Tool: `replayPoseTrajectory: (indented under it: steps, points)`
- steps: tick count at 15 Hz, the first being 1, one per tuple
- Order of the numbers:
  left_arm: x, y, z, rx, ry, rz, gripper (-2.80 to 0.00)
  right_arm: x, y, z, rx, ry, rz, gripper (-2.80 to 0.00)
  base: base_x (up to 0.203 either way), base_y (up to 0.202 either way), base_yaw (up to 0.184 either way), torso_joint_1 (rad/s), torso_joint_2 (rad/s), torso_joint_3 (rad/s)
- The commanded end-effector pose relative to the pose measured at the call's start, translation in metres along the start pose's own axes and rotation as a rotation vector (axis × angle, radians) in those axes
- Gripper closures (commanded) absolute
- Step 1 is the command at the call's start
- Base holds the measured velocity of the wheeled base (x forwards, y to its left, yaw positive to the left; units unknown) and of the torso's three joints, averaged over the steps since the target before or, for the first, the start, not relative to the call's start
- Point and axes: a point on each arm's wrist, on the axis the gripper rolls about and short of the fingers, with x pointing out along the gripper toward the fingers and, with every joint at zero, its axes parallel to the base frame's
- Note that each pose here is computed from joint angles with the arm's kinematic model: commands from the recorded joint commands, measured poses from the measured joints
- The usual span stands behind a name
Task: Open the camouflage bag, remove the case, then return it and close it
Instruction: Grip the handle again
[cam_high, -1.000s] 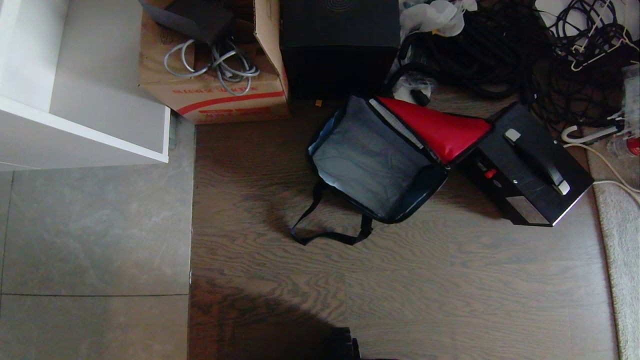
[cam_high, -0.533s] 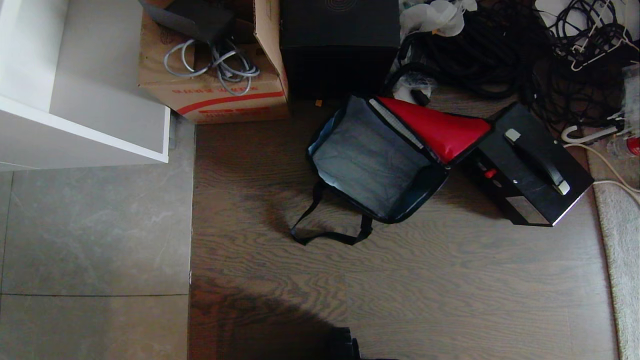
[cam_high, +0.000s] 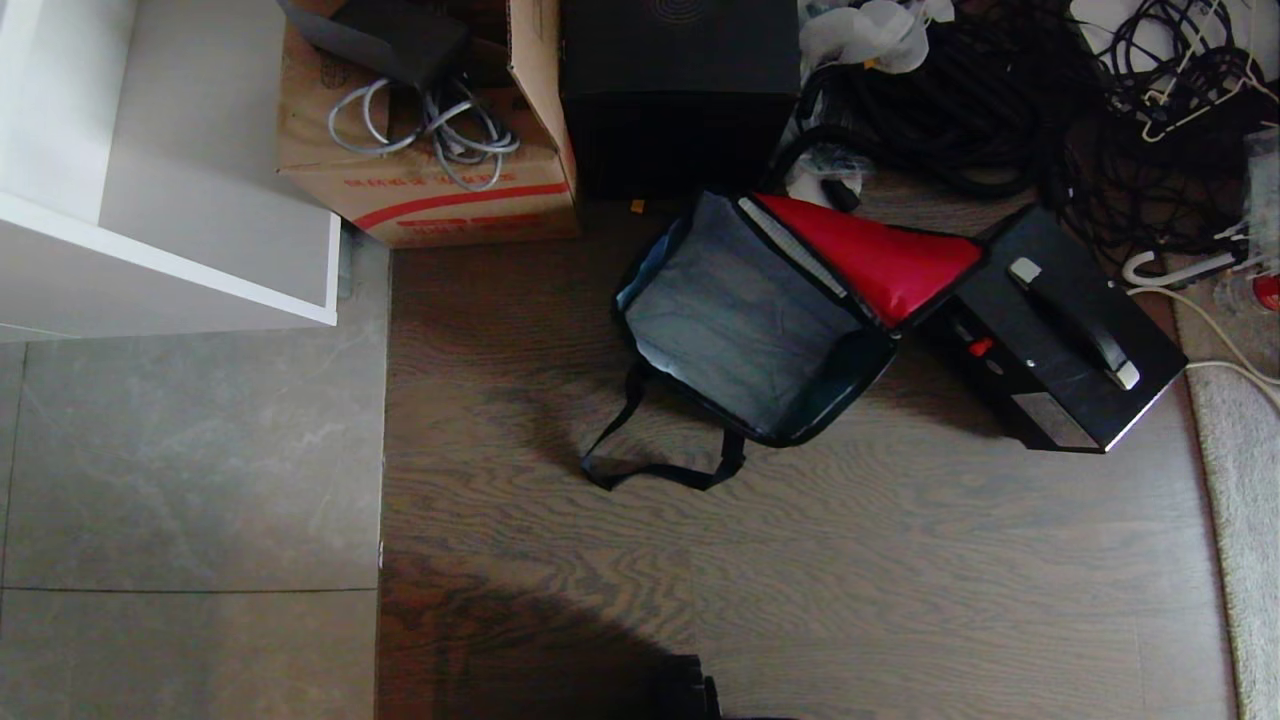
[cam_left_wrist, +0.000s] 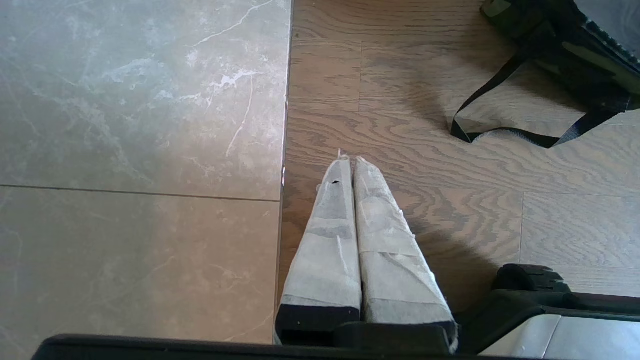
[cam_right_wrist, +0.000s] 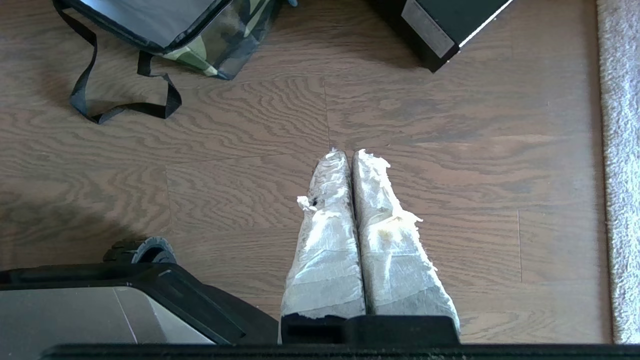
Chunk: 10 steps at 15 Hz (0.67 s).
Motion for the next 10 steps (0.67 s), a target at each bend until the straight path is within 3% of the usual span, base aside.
replayPoseTrajectory:
  steps: [1,10]
  points:
    - [0.0005,0.0001,-0.0021,0.000,0.007,-0.001,0.00,0.0004,0.0000,-0.0002,0.000,0.005,-0.001,0.00,0.000,0.000,0.000,0.000,0.00,0.000]
    - [0.0005,0.0001,-0.0021,0.000,0.007,-0.001,0.00,0.0004,0.0000,-0.0002,-0.009,0.005,0.000,0.00,0.000,0.000,0.000,0.000,0.00,0.000]
